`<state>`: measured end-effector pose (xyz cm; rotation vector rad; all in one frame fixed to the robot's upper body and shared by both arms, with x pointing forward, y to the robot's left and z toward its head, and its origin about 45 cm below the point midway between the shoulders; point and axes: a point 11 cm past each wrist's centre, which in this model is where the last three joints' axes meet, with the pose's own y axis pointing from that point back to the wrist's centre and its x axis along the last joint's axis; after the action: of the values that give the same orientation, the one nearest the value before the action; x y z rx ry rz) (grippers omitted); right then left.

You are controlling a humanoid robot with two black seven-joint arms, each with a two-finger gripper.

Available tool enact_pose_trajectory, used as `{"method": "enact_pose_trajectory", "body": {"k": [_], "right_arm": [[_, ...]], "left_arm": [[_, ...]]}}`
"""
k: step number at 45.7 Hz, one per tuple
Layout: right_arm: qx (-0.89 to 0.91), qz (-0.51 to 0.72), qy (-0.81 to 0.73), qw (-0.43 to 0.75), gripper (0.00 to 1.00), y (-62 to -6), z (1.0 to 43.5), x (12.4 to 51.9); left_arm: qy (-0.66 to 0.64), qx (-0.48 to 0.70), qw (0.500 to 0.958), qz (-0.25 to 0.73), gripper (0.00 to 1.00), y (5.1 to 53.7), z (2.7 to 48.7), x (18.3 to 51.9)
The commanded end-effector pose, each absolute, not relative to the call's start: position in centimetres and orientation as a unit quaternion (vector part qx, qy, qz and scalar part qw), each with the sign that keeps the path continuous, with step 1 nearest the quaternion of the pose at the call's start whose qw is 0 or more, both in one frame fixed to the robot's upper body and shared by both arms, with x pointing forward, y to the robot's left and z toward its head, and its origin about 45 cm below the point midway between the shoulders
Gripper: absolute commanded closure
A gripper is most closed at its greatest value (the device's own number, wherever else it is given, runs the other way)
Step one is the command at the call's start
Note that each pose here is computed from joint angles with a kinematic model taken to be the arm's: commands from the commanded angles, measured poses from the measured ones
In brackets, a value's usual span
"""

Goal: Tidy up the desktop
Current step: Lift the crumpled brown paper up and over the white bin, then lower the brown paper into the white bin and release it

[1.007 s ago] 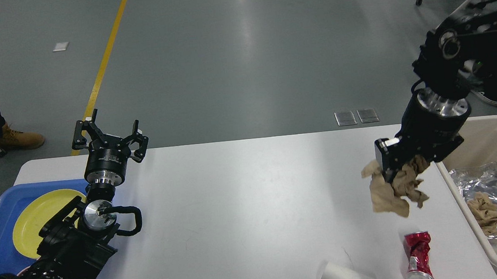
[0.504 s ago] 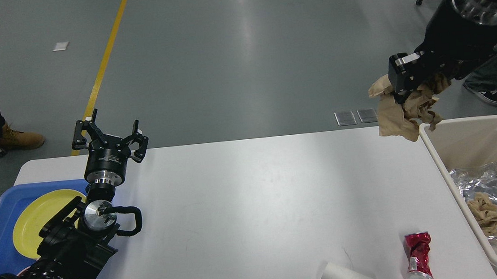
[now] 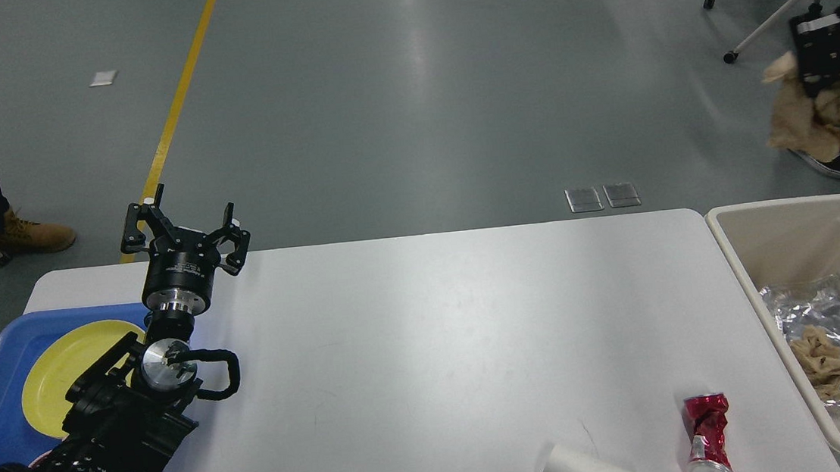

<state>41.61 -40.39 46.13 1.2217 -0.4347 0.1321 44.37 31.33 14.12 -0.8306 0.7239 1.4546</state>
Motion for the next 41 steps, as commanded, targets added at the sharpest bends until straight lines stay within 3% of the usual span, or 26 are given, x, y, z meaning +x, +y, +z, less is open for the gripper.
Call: {"method": "enact_pose_trajectory", "body": {"k": [1,13,18,33,41], "right_arm": [[0.511,0.004,-0.228,0.829,1.0,-47.6,42.6,41.3],[0.432,-0.118,-0.148,0.882,1.0,-56.0,28.5,35.6],[0.403,-0.077,-0.165,0.897,1.0,-58.0,23.8,34.1],[0.382,0.001,-0.138,0.914,1.0,-58.2,13.2,29.5],[0.385,0.018,-0.127,0.914,1.0,-57.5,10.8,28.3]], "left_arm": [[0.314,-0.36,0.612,0.631,0.04,31.3,14.1,44.4],[0.314,-0.36,0.612,0.631,0.04,31.3,14.1,44.4],[0.314,-0.361,0.611,0.631,0.04,31.4,14.1,44.4],[0.314,-0.36,0.612,0.631,0.04,31.3,14.1,44.4],[0.314,-0.36,0.612,0.631,0.04,31.3,14.1,44.4]]}}
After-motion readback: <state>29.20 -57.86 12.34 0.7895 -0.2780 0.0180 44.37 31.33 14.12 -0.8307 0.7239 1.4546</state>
